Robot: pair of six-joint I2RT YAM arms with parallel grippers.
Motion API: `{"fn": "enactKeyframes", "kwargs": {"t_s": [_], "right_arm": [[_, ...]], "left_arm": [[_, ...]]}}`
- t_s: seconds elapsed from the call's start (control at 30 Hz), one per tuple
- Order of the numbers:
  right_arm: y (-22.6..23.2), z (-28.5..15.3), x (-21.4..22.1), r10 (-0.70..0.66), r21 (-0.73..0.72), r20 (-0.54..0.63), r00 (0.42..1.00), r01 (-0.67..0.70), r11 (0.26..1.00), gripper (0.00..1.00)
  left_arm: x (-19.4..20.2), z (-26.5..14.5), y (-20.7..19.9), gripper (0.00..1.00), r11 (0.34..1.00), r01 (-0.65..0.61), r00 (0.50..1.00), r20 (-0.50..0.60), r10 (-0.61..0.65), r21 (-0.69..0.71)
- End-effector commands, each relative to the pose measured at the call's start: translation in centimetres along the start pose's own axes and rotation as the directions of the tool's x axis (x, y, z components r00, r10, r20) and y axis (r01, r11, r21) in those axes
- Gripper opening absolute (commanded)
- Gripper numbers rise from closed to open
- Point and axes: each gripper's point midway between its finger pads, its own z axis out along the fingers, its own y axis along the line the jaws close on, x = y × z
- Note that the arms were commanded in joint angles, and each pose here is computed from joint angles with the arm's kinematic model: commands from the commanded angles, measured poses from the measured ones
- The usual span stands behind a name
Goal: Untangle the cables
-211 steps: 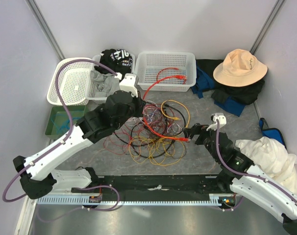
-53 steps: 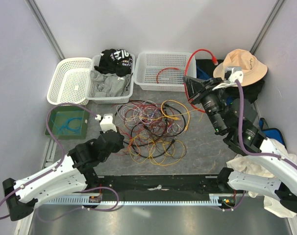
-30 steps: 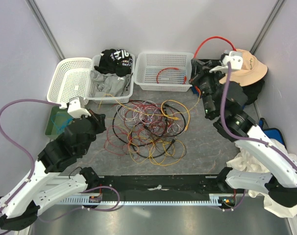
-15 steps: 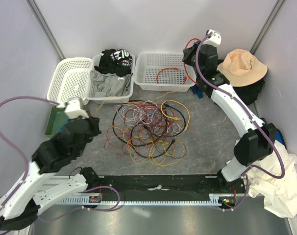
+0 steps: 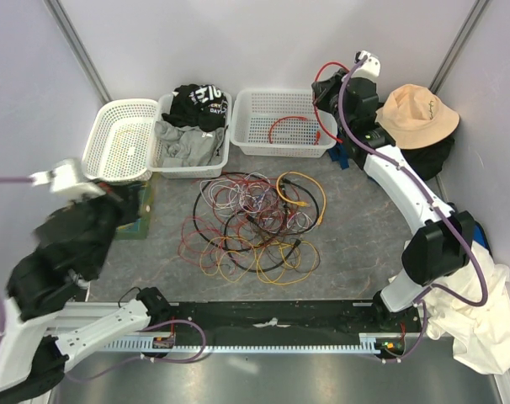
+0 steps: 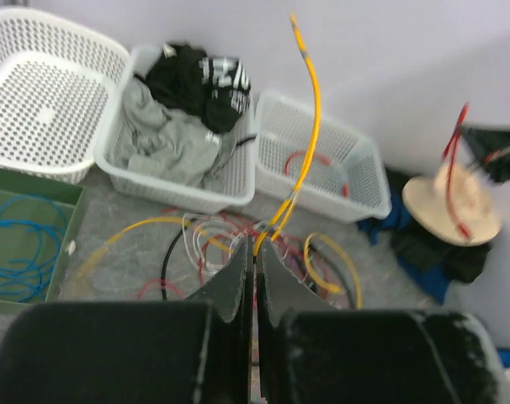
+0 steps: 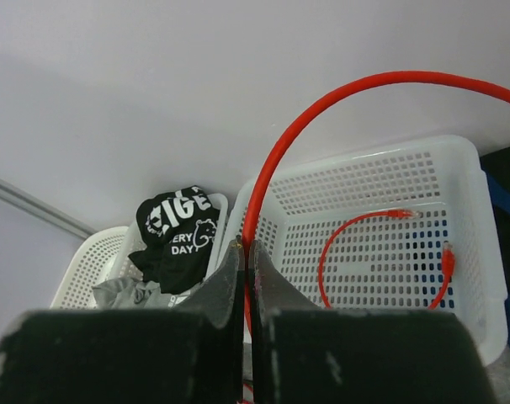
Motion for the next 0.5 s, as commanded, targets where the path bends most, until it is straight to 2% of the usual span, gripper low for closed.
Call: {"fn": "enactKeyframes", "kwargs": {"t_s": [0.0, 0.17, 0.2, 0.23, 0.3, 0.33, 0.47], "right_arm": [[2.7, 0.3, -1.1, 0.045, -0.109, 0.012, 0.999, -0.043, 0.993, 0.00], [4.9, 2.6, -0.7, 0.073, -0.181, -0.030, 0.997, -0.077, 0.980, 0.00], [4.5, 3.6, 0.7, 0.069, -0.176, -0.057, 0.996, -0.078, 0.981, 0.00], [5.3, 4.0, -0.3, 0.073, -0.194, -0.040, 0.997, -0.079, 0.978, 0.00], [5.0, 5.6, 1.1, 0.072, -0.186, -0.060, 0.996, -0.082, 0.979, 0.00], [5.8, 6.0, 0.1, 0.078, -0.206, -0.040, 0.996, -0.084, 0.975, 0.00], [6.4, 8.6, 1.2, 0.108, -0.233, -0.057, 0.993, -0.118, 0.965, 0.00]], "left_arm": [[5.8, 4.1, -3.9, 0.02, 0.991, -0.122, 0.982, -0.138, 0.129, 0.062], [7.6, 5.5, -5.3, 0.02, 0.988, -0.128, 0.975, -0.172, 0.141, 0.087], [7.9, 5.6, -5.3, 0.02, 0.987, -0.134, 0.973, -0.175, 0.148, 0.090], [8.1, 5.8, -5.5, 0.02, 0.987, -0.134, 0.973, -0.178, 0.149, 0.092], [8.6, 6.0, -5.6, 0.02, 0.985, -0.143, 0.969, -0.188, 0.159, 0.100], [8.8, 6.2, -5.8, 0.02, 0.984, -0.145, 0.968, -0.193, 0.162, 0.101], [10.1, 6.6, -6.1, 0.02, 0.980, -0.160, 0.958, -0.222, 0.182, 0.115]]}}
